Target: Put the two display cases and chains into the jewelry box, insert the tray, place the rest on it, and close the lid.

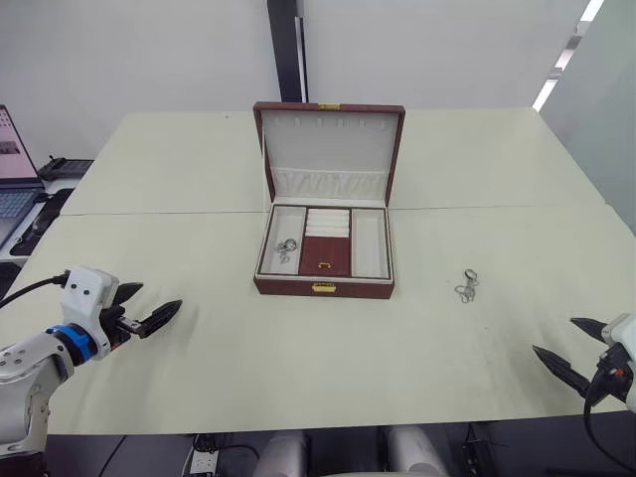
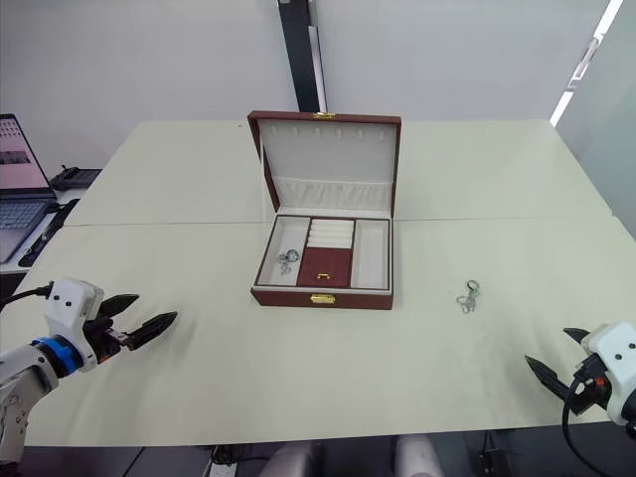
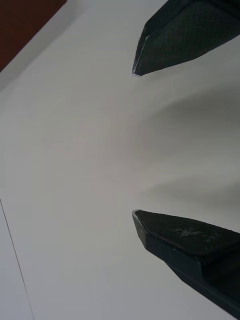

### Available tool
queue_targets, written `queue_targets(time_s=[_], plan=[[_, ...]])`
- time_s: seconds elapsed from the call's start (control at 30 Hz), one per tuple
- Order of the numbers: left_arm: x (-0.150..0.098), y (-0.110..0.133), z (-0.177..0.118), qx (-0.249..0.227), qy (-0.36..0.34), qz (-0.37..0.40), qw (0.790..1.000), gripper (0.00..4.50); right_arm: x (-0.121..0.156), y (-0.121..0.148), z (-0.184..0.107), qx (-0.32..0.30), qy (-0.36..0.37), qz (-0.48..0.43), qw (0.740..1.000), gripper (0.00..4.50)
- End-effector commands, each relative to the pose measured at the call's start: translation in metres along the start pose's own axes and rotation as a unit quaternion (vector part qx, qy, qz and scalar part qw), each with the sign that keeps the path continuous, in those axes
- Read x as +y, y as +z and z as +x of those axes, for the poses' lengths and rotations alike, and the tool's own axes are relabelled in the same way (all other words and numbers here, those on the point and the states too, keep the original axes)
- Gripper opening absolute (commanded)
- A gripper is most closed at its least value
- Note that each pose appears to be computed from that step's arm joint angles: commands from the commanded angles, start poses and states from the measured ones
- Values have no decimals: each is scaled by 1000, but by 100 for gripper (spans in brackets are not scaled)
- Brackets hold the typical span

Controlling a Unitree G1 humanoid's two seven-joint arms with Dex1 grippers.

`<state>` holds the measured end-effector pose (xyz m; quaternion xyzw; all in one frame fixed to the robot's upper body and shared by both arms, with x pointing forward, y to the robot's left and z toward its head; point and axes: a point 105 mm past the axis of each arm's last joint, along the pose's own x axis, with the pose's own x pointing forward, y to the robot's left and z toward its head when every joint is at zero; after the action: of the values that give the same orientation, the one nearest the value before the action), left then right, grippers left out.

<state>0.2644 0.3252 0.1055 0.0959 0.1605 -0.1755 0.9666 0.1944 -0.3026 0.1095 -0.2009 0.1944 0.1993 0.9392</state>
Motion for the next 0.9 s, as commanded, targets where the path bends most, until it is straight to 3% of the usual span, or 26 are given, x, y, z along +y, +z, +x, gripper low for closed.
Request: queue_targets(time_s=[0.03,0.3,0.47,0.7,0.9], plan=[[5,17,-6,-17,13,16,1000,444,-4,10,-3,-18,-9,-17,1000,450],[-16,22,-11,-22,-38,26,999,444,-5,11,0,-22,-11,-22,999,450],[-54,52,-2,-78,-141,69,985,444,2,13,4,-27,-1,-32,999,450],[-128,84,3,-144,-326,119,927,444,31,32,17,-58,29,-30,997,450],[-155,104,6,-191,-404,142,883,444,54,48,36,-86,10,-5,996,450]])
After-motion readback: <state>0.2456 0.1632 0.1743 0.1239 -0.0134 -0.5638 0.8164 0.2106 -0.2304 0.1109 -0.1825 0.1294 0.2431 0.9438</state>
